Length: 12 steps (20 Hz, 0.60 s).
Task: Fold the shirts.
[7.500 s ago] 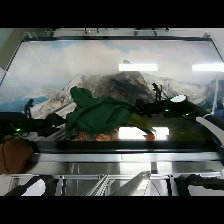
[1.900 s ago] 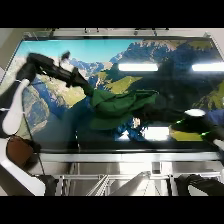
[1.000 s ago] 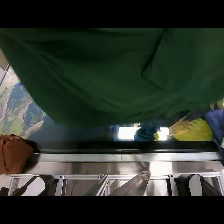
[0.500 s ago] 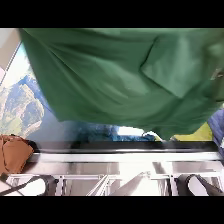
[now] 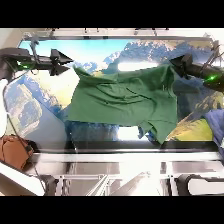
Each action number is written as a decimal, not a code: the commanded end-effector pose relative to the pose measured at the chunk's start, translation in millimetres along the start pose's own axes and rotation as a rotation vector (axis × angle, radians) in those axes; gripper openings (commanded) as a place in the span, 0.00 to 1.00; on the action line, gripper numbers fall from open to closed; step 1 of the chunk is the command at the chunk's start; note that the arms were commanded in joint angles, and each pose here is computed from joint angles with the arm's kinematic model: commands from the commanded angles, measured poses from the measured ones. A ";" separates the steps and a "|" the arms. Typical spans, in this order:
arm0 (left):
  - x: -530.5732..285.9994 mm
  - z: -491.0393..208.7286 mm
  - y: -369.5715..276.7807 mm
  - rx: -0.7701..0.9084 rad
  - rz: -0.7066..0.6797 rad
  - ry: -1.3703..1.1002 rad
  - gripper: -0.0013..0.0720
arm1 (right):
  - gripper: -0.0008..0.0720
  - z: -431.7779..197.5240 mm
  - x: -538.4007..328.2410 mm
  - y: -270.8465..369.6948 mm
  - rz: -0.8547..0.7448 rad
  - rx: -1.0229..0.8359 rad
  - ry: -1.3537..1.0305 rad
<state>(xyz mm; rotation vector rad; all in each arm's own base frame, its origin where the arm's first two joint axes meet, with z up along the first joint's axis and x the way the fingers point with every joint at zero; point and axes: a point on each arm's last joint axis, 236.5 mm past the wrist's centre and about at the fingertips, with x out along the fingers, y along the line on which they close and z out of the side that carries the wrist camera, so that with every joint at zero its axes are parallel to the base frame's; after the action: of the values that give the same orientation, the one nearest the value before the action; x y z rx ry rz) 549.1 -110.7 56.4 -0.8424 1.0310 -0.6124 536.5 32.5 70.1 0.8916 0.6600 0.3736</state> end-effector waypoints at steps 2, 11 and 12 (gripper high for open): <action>-5.5 -10.9 14.6 0.025 -0.029 0.136 0.99 | 0.64 4.6 -34.8 -34.8 0.017 0.051 0.052; -59.5 -162.8 127.0 -0.114 0.402 0.539 0.99 | 0.60 -88.3 -140.9 -105.8 -0.186 0.146 0.221; -60.4 -171.8 139.6 -0.125 0.439 0.532 0.99 | 0.60 -94.1 -142.0 -108.0 -0.202 0.150 0.206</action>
<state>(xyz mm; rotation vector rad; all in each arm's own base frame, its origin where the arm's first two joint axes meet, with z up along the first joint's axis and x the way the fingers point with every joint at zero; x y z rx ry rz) 416.7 -66.5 -35.0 -0.6436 1.5841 -0.5533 404.4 -55.2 13.0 0.9400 0.9288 0.2860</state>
